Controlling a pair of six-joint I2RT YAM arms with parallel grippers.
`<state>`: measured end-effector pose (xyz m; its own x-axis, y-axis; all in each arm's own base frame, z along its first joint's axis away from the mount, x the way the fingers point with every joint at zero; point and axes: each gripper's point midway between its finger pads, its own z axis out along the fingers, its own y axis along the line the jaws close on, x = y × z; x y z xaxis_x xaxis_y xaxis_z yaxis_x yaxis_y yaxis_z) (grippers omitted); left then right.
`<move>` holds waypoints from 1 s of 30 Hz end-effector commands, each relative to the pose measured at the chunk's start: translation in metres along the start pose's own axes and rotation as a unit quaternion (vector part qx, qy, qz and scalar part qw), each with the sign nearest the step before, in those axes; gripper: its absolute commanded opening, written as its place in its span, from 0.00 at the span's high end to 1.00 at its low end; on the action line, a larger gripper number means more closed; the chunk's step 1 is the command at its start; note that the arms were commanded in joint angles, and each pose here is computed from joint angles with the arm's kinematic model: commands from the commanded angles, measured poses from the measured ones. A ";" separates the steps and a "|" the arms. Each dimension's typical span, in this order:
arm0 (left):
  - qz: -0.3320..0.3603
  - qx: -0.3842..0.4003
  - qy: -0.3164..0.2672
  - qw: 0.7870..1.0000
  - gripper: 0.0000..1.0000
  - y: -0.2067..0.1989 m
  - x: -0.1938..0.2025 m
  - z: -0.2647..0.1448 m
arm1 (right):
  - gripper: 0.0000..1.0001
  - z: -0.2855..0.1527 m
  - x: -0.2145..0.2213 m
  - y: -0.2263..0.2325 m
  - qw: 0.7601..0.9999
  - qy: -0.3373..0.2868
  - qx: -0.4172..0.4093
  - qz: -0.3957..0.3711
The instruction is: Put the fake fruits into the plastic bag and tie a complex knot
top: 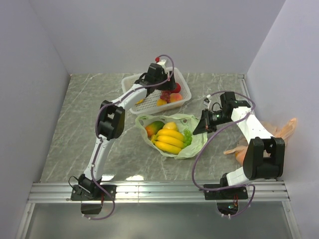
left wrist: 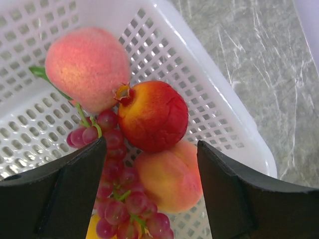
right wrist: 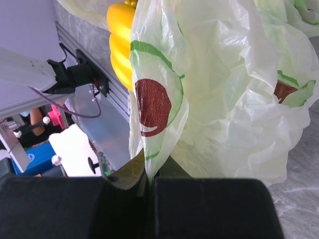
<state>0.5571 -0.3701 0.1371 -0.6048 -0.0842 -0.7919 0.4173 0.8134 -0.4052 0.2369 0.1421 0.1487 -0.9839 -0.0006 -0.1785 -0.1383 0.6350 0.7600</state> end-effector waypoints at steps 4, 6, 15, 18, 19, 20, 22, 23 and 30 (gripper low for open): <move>-0.042 0.025 -0.046 0.998 0.21 -0.014 -0.017 0.012 | 1.00 0.000 -0.005 -0.002 1.000 -0.007 -0.002 -0.005; -0.048 0.024 -0.041 0.998 0.21 -0.011 -0.012 0.017 | 1.00 0.001 -0.006 -0.002 1.000 -0.007 -0.004 -0.006; -0.055 0.048 -0.014 0.997 0.16 -0.012 0.016 0.033 | 1.00 0.003 -0.005 -0.005 1.000 0.001 -0.003 -0.005; -0.055 0.046 -0.014 0.997 0.15 -0.008 0.020 0.039 | 1.00 0.004 -0.005 -0.006 1.000 0.001 -0.006 -0.003; -0.054 0.045 -0.014 0.997 0.15 -0.008 0.022 0.041 | 1.00 0.004 -0.004 -0.006 1.000 0.002 -0.005 -0.002; -0.055 0.045 -0.017 0.997 0.15 -0.008 0.021 0.042 | 1.00 0.005 -0.003 -0.006 1.000 0.002 -0.005 -0.002; -0.056 0.047 -0.011 0.997 0.15 -0.004 0.028 0.047 | 1.00 0.005 -0.003 -0.007 1.000 0.003 -0.005 -0.003; -0.056 0.051 -0.014 0.997 0.15 -0.006 0.025 0.049 | 1.00 0.005 -0.002 -0.007 1.000 0.004 -0.005 0.000; -0.061 0.069 -0.035 0.995 0.28 -0.005 0.018 0.055 | 1.00 0.006 0.001 -0.009 1.000 0.005 -0.003 -0.002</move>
<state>0.5761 -0.3988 0.0894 -0.6267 -0.1964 -0.7541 0.4028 0.7468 -0.5293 0.2379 0.1422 0.1396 -0.9883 -0.0037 -0.1523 -0.1200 0.6344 0.7636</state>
